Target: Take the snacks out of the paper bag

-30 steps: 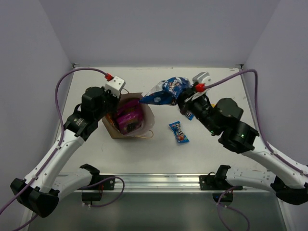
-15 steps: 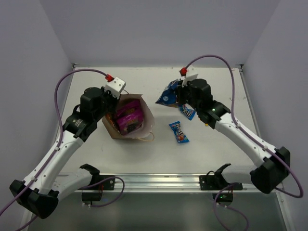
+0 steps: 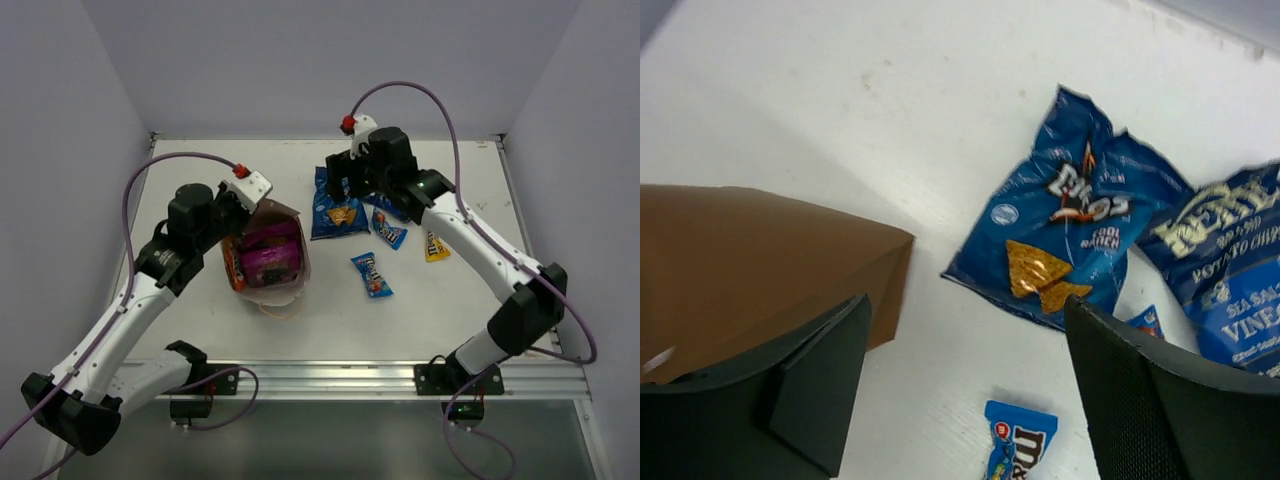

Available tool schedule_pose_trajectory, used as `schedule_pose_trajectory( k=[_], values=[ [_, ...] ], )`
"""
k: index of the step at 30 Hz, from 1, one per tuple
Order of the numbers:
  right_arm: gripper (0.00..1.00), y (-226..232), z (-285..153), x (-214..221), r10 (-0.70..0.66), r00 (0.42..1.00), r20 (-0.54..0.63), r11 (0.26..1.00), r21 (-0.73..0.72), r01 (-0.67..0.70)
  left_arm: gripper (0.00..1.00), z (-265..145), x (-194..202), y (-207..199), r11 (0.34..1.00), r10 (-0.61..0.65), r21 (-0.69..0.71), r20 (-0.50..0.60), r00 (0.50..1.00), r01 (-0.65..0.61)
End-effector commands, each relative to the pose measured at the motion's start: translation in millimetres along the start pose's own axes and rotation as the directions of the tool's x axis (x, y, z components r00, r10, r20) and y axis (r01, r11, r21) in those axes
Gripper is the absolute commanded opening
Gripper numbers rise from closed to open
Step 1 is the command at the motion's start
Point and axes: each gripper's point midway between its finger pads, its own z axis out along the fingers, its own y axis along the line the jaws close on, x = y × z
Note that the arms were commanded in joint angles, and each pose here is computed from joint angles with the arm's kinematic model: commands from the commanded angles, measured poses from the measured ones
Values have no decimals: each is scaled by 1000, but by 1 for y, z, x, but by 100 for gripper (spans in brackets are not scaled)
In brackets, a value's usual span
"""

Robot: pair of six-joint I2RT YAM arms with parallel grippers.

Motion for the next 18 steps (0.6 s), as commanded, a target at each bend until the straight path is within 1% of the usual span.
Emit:
schedule_pose_trajectory(
  k=[1, 2, 3, 4, 5, 6, 8, 9, 13, 14, 18],
  values=[
    [81, 51, -80, -56, -190, 955, 226, 966, -128, 223, 0, -4, -84, 33, 986, 144, -122, 271, 952, -114],
    [80, 59, -98, -62, -244, 930, 276, 950, -126, 287, 0, -2, -86, 35, 984, 156, -129, 272, 949, -125],
    [80, 77, -106, -57, -288, 912, 292, 927, -153, 342, 0, 0, -89, 38, 980, 175, -141, 273, 946, -141],
    [80, 80, -107, -49, -358, 886, 295, 900, -144, 412, 0, 7, -85, 38, 979, 180, -138, 256, 950, -148],
    [80, 88, -118, -49, -386, 863, 326, 881, -146, 449, 0, 9, -87, 40, 977, 192, -145, 254, 948, -159],
    [80, 100, -119, -38, -433, 839, 330, 848, -167, 503, 0, 14, -85, 41, 976, 194, -148, 238, 952, -162],
    [77, 112, -126, -31, -456, 821, 343, 821, -193, 537, 0, 15, -86, 45, 972, 203, -166, 234, 951, -167],
    [77, 122, -132, -26, -473, 805, 358, 796, -218, 565, 0, 15, -88, 48, 968, 210, -183, 238, 948, -169],
    [73, 154, -142, -9, -489, 780, 390, 729, -308, 611, 0, 12, -96, 53, 966, 210, -205, 258, 943, -159],
    [72, 162, -142, -7, -485, 774, 408, 712, -329, 620, 0, 9, -105, 56, 964, 208, -223, 289, 935, -145],
    [67, 176, -128, 11, -486, 782, 391, 684, -386, 619, 0, 3, -113, 56, 970, 179, -217, 319, 931, -112]
  ],
)
